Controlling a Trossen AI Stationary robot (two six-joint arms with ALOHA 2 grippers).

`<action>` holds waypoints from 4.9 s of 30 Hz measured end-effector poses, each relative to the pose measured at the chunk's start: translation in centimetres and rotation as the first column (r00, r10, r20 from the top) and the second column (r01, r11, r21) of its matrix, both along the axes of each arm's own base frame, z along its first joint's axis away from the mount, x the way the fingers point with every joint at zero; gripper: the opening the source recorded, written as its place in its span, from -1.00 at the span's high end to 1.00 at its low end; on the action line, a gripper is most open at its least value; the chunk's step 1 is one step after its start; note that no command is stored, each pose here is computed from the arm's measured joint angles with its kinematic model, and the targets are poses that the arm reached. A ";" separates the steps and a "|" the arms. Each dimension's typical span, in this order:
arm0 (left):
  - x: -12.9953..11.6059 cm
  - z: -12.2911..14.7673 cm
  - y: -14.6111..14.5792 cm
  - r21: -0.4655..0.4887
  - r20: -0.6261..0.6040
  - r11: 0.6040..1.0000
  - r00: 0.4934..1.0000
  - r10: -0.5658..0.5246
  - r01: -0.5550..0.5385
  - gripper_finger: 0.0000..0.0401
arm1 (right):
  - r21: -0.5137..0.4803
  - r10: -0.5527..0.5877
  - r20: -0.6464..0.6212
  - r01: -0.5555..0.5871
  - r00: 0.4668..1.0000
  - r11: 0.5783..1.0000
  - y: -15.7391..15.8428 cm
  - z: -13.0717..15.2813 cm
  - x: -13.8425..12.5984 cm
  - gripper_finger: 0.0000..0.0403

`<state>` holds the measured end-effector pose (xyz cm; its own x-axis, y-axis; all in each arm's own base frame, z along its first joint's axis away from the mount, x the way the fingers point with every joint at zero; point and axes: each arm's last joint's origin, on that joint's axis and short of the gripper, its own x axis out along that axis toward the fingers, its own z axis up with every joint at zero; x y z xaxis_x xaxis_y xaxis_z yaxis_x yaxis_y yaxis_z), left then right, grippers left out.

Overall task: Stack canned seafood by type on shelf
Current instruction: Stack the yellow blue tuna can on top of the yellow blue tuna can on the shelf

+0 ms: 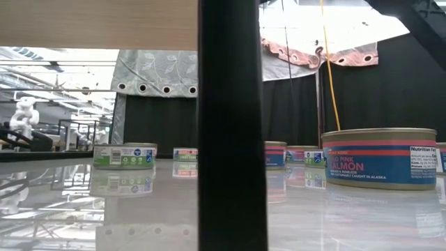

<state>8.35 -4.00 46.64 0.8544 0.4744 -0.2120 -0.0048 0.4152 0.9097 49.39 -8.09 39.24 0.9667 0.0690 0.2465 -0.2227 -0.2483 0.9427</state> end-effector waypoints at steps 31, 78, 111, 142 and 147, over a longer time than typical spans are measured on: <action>1.5 -0.9 -1.5 0.072 -0.122 0.996 0.992 -0.045 0.054 0.18 | 0.000 0.133 0.016 -0.133 0.991 0.991 3.0 0.2 0.3 -0.15; -2.4 1.3 2.4 -0.687 0.327 0.722 0.922 0.207 0.081 -0.31 | -0.113 0.087 0.189 -0.066 0.978 0.991 -2.6 2.0 -1.4 0.35; -8.7 -9.3 4.5 -0.410 -0.023 -0.908 0.996 -0.082 -0.084 -0.29 | -0.416 0.275 0.062 -0.226 0.959 0.881 3.9 0.7 -0.2 0.35; -6.3 -11.8 4.1 -0.657 -0.077 -0.720 0.930 0.360 0.224 -0.29 | -0.332 0.159 -0.133 -0.195 0.978 0.923 7.7 -7.5 4.3 0.35; -5.1 -11.6 3.1 -0.682 -0.098 -0.707 0.934 0.345 0.189 -0.30 | -0.342 0.154 -0.136 -0.192 0.979 0.920 7.7 -7.6 4.3 0.35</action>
